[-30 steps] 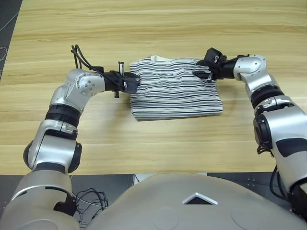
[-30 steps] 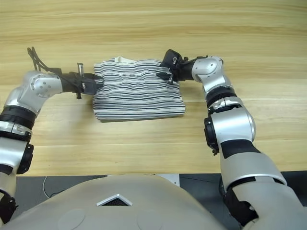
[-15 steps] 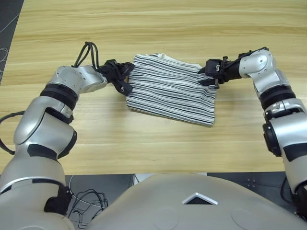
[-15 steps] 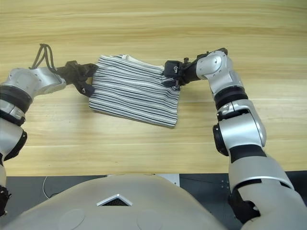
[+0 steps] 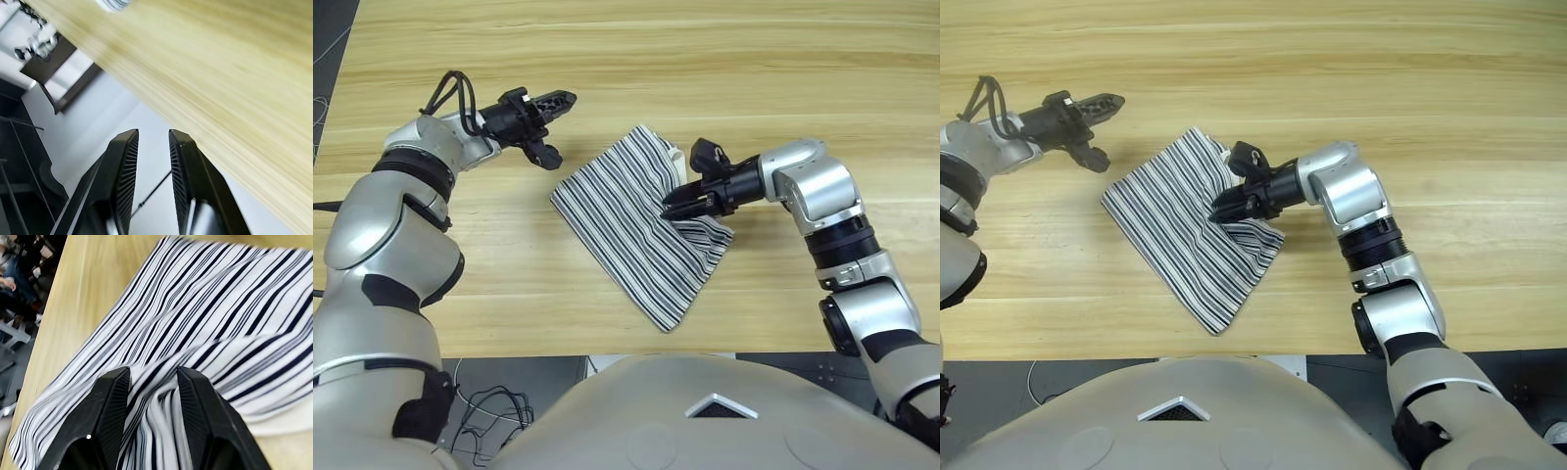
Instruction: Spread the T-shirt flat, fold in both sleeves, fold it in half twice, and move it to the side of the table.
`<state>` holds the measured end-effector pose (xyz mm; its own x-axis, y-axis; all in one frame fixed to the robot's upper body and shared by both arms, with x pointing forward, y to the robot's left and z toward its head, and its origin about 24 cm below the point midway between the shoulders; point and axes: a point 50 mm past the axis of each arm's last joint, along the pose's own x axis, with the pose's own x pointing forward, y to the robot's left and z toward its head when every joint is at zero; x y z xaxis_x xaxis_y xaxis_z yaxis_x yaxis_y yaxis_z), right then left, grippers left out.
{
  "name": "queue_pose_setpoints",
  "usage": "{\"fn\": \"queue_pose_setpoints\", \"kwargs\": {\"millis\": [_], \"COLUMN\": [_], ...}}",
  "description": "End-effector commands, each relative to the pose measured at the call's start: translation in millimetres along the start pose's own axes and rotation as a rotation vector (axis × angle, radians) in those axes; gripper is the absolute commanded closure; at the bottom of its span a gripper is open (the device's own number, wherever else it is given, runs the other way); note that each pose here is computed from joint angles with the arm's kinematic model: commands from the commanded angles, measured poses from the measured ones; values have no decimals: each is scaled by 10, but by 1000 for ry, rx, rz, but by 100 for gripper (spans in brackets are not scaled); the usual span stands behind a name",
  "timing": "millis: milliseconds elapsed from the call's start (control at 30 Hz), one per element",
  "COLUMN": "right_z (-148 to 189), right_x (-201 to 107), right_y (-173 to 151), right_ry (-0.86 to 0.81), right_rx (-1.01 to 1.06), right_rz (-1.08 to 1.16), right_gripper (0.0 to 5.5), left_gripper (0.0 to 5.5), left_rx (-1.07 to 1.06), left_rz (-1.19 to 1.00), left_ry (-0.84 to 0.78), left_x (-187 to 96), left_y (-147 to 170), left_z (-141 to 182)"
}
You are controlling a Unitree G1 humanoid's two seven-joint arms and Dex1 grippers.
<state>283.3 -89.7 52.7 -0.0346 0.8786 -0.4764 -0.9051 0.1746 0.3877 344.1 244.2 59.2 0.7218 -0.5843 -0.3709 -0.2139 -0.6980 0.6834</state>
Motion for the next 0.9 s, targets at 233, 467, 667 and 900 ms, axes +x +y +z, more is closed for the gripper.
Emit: {"fn": "queue_pose_setpoints", "kwargs": {"millis": [233, 467, 667, 900], "right_z": [372, 525, 419, 176], "right_x": [-674, -293, 159, 446], "right_y": [256, -65, -264, -453], "right_ry": [141, 54, 60, 100], "right_rx": [-273, -372, -373, -265], "right_rz": [-75, -126, -112, -163], "right_gripper": [373, 373, 373, 373], "left_gripper": [436, 436, 436, 436], "left_rx": [-74, -121, -137, -169], "left_rz": [-5, 10, 4, 25], "left_ry": [219, 223, 211, 194], "left_x": [-365, -243, -199, -108], "left_y": [58, 100, 77, 86], "left_z": [-551, -499, -433, -332]}}
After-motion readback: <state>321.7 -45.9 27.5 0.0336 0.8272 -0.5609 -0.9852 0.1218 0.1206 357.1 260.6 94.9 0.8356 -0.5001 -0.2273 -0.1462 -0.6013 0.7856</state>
